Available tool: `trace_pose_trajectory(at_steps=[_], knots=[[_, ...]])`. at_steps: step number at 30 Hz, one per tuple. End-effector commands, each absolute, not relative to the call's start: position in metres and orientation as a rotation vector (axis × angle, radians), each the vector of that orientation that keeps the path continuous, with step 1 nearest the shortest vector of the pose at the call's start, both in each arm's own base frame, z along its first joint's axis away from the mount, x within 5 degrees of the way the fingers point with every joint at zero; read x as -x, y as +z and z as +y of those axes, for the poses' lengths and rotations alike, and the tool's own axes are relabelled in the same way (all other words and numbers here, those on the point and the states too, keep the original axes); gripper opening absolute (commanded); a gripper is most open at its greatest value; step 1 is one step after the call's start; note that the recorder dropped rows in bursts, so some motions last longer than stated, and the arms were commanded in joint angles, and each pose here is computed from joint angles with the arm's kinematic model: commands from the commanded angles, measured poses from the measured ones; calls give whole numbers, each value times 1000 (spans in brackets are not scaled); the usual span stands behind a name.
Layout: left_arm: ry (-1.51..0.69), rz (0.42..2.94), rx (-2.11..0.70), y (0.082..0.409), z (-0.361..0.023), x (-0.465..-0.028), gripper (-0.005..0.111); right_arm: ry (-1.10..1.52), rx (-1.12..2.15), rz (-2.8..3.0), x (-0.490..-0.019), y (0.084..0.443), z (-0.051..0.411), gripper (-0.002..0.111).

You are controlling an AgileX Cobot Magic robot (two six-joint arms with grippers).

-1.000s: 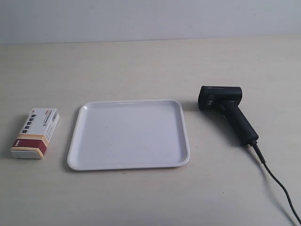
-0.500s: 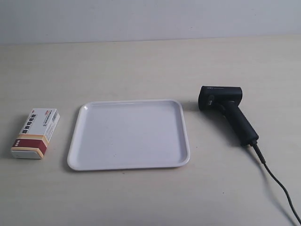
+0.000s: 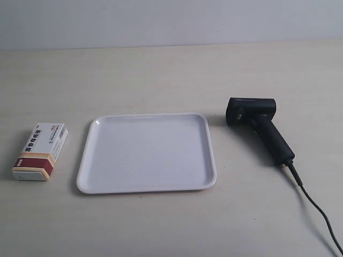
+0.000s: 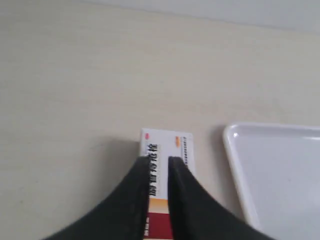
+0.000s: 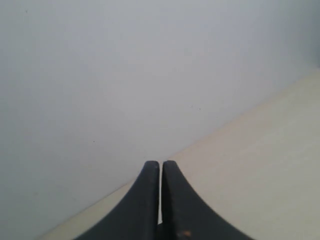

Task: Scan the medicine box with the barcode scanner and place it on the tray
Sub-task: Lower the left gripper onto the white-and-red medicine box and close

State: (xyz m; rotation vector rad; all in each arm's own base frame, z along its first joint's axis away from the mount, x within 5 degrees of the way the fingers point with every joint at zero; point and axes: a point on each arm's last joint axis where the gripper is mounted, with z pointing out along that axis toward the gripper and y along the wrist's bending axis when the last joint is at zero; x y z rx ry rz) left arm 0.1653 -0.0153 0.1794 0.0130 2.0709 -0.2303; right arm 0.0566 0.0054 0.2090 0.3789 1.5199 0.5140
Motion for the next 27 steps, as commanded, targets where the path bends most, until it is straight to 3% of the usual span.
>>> trace_pose_trajectory(at_steps=[1, 4, 6, 9, 27], knots=[[-290, 2135, -98, 171, -23, -190, 57, 512, -388, 1492, -56, 210, 4, 3], [-361, 2128, -232, 161, -33, -198, 91, 514, -388, 1505, -56, 209, 5, 3], [-430, 2099, -337, 157, -40, -201, 105, 508, -379, 1545, -57, 206, 6, 3], [-488, 2087, -394, 151, -46, -210, 105, 485, -365, 1584, -59, 203, 6, 3], [-320, 2346, -434, 95, -34, -254, 105, 497, -221, 1743, -79, 214, 17, 3]])
